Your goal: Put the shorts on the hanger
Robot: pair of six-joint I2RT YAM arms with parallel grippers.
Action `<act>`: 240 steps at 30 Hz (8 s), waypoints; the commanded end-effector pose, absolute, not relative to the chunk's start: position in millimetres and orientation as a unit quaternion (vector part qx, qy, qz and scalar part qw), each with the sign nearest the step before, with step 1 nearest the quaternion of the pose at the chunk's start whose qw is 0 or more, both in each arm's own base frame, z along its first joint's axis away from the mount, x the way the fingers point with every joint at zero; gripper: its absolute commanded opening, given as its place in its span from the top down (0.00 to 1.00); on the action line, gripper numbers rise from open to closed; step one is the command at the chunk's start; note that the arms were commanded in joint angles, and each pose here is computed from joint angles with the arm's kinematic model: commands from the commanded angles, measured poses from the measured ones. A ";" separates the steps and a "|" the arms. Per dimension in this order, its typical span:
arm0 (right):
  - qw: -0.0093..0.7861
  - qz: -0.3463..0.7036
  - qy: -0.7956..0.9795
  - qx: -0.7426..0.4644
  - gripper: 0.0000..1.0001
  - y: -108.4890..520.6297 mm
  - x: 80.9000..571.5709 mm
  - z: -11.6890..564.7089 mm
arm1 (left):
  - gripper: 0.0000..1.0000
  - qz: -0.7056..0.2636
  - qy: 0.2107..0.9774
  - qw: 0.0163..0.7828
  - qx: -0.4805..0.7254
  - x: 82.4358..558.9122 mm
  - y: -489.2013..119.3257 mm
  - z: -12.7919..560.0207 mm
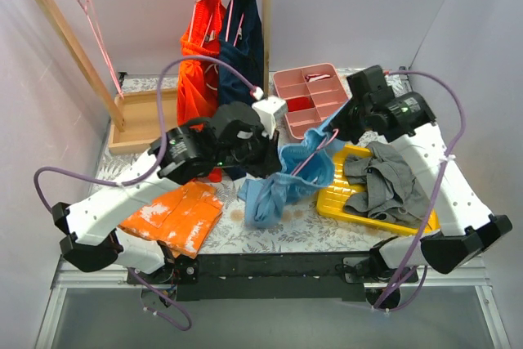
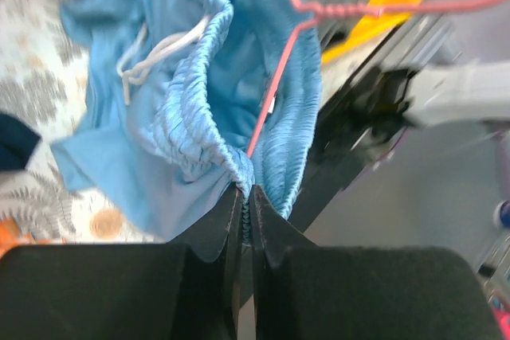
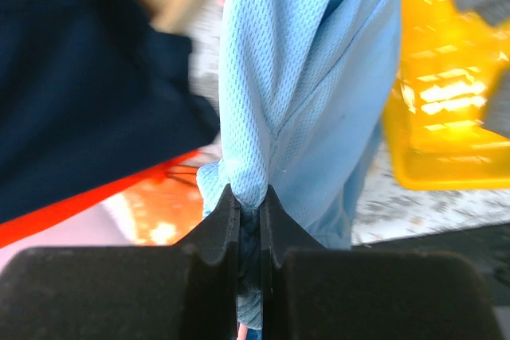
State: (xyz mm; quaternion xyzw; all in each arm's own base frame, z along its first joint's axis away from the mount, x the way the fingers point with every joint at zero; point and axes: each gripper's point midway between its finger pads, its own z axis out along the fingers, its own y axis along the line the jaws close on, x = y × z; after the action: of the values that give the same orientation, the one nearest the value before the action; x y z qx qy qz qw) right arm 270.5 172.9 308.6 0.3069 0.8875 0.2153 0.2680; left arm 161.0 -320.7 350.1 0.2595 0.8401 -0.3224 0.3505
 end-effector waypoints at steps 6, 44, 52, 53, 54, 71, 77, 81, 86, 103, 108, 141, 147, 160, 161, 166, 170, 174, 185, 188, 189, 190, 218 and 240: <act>0.211 0.156 0.913 0.312 0.99 168.3 277.0 228.1 | 0.97 -0.313 0.858 0.252 0.319 129.8 -315.5 274.9; 0.126 0.179 0.928 0.302 0.99 185.7 279.3 199.2 | 0.15 -0.179 0.884 0.368 0.224 99.7 -298.7 183.4; 0.121 0.185 0.928 0.300 0.99 185.8 273.2 206.1 | 0.23 -0.154 0.858 0.428 0.238 122.2 -318.5 173.3; 0.120 0.187 0.928 0.300 0.99 186.6 273.1 206.4 | 0.24 -0.169 0.852 0.435 0.239 122.9 -324.2 172.6; 0.119 0.188 0.928 0.300 0.99 186.4 272.6 207.4 | 0.25 -0.173 0.846 0.440 0.248 122.9 -326.1 172.8; 0.119 0.222 0.924 0.287 0.99 192.5 263.9 220.0 | 0.89 -0.249 0.802 0.479 0.256 136.6 -343.7 184.1; 0.168 0.264 0.920 0.236 0.91 198.6 271.6 236.7 | 1.00 -0.273 0.797 0.478 0.249 132.4 -340.2 195.6; 0.229 0.314 0.902 0.188 0.43 204.2 277.1 265.6 | 1.00 -0.308 0.798 0.462 0.233 124.8 -333.9 213.3; 0.316 0.345 0.873 0.138 0.01 203.7 287.6 309.0 | 1.00 -0.320 0.805 0.449 0.219 117.7 -317.0 228.8; 0.530 0.333 0.774 -0.099 0.21 195.2 283.5 387.8 | 1.00 -0.320 0.815 0.439 0.202 103.9 -245.5 331.4; 0.544 0.364 0.741 -0.152 0.20 207.2 271.7 399.8 | 1.00 -0.312 0.816 0.443 0.202 103.4 -229.5 352.6; 0.572 0.301 0.754 -0.117 0.99 216.9 274.7 407.6 | 1.00 -0.300 0.813 0.463 0.185 105.3 -187.9 390.8; 0.586 0.330 0.725 -0.148 0.38 223.7 262.8 422.2 | 1.00 -0.322 0.795 0.483 0.179 104.9 -175.7 413.8; 0.596 0.245 0.765 0.002 0.13 187.9 339.5 391.1 | 1.00 -0.373 0.738 0.516 0.224 89.0 -139.0 476.4; 0.597 0.252 0.761 0.004 0.13 189.1 343.5 389.1 | 1.00 -0.381 0.730 0.518 0.229 86.3 -135.8 481.3; 0.582 0.316 0.749 0.002 0.12 208.4 376.9 378.3 | 1.00 -0.418 0.700 0.526 0.242 73.5 -116.5 503.2; 0.555 0.376 0.742 -0.025 0.15 243.2 385.8 370.9 | 1.00 -0.422 0.692 0.542 0.222 75.8 -99.2 508.5; 0.534 0.400 0.742 -0.059 0.15 288.5 370.7 352.8 | 1.00 -0.430 0.686 0.550 0.207 76.1 -90.8 514.3; 0.474 0.477 0.733 -0.104 0.18 360.1 271.8 331.6 | 1.00 -0.387 0.691 0.600 0.109 91.7 -45.6 507.8; 0.456 0.499 0.726 -0.130 0.18 383.9 251.0 335.8 | 1.00 -0.369 0.696 0.610 0.090 95.9 -38.6 502.9; 0.454 0.503 0.723 -0.133 0.19 390.9 248.8 337.9 | 1.00 -0.364 0.695 0.615 0.082 97.3 -35.5 503.0; 0.451 0.508 0.721 -0.137 0.19 397.0 244.2 339.6 | 1.00 -0.358 0.694 0.620 0.075 98.6 -32.6 502.7; 0.371 0.536 0.721 -0.235 0.20 562.1 186.9 330.9 | 1.00 -0.241 0.657 0.713 -0.032 101.7 40.1 505.5; 0.376 0.467 0.757 -0.258 0.20 502.7 176.6 327.3 | 1.00 0.057 0.702 0.709 -0.021 219.0 -47.9 438.1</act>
State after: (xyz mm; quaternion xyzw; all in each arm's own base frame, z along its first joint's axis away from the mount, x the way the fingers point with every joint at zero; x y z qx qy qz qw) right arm 184.9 526.7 287.9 -0.2589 0.7793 0.4537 0.3461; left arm 213.9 -53.2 411.1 0.0244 0.7410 0.0633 0.6681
